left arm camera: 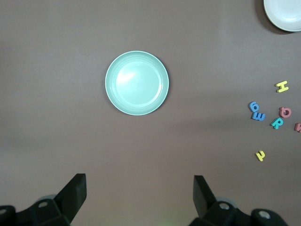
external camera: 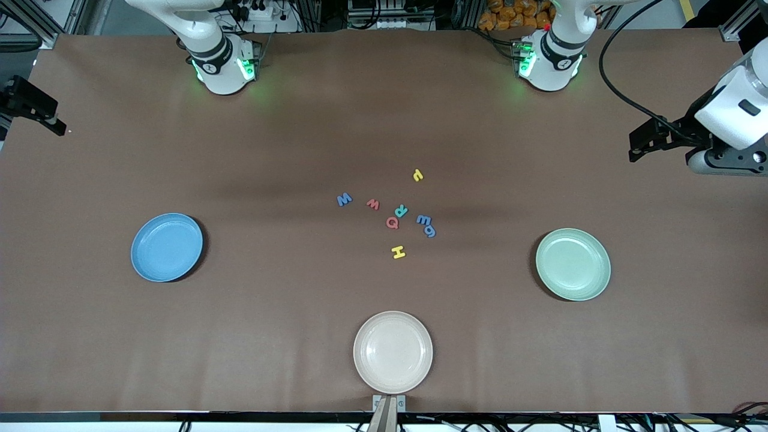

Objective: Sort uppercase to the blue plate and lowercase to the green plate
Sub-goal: 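Reach the left gripper down to the blue 6-shaped letter, then grasp the blue letter with the left gripper while the right gripper reaches out, then carry the blue letter to the green plate while the right gripper reaches letters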

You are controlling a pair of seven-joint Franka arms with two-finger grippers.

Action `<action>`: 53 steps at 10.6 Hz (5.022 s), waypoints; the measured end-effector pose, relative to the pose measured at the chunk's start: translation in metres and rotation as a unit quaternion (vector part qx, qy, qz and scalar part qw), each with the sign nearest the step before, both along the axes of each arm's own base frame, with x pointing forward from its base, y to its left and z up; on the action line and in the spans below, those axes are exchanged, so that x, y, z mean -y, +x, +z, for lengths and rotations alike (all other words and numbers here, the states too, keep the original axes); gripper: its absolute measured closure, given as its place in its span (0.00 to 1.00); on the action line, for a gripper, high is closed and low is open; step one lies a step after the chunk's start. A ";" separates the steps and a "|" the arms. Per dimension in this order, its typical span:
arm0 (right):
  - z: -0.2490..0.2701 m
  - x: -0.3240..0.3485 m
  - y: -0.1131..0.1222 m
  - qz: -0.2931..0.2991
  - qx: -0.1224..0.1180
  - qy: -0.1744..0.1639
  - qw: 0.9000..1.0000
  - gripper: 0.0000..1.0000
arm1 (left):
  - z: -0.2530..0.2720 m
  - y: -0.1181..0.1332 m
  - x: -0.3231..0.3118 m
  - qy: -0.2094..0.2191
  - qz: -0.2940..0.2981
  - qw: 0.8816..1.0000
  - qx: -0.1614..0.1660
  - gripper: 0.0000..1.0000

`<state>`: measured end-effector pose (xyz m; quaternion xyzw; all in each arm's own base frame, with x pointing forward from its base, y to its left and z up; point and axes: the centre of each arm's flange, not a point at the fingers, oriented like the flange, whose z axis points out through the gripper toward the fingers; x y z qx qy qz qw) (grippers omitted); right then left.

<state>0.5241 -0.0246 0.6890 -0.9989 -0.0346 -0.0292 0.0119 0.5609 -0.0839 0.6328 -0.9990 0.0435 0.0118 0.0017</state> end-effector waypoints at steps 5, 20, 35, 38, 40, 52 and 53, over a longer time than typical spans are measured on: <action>-0.002 0.000 0.001 0.000 -0.002 0.000 1.000 0.00 | -0.067 0.012 0.047 0.000 -0.032 0.999 -0.042 0.00; -0.070 -0.027 0.024 0.025 -0.067 0.002 0.997 0.00 | -0.357 -0.006 0.318 -0.032 0.161 0.986 -0.034 0.00; -0.250 -0.198 0.091 0.016 -0.129 0.030 0.991 0.00 | -0.454 -0.020 0.336 -0.001 0.168 0.986 -0.007 0.25; -0.281 -0.224 0.093 0.008 -0.126 0.025 0.992 0.00 | -0.456 -0.019 0.336 -0.001 0.169 0.986 -0.007 0.29; -0.293 -0.236 0.090 -0.006 -0.126 0.022 0.992 0.00 | -0.458 -0.020 0.336 -0.001 0.169 0.986 -0.008 0.45; -0.365 -0.348 0.067 0.013 -0.098 0.016 0.995 0.00 | -0.377 0.043 0.277 -0.020 0.156 0.987 0.045 0.73; -0.370 -0.365 0.060 0.001 -0.093 0.016 0.996 0.00 | -0.361 0.055 0.255 -0.014 0.133 0.990 0.049 0.73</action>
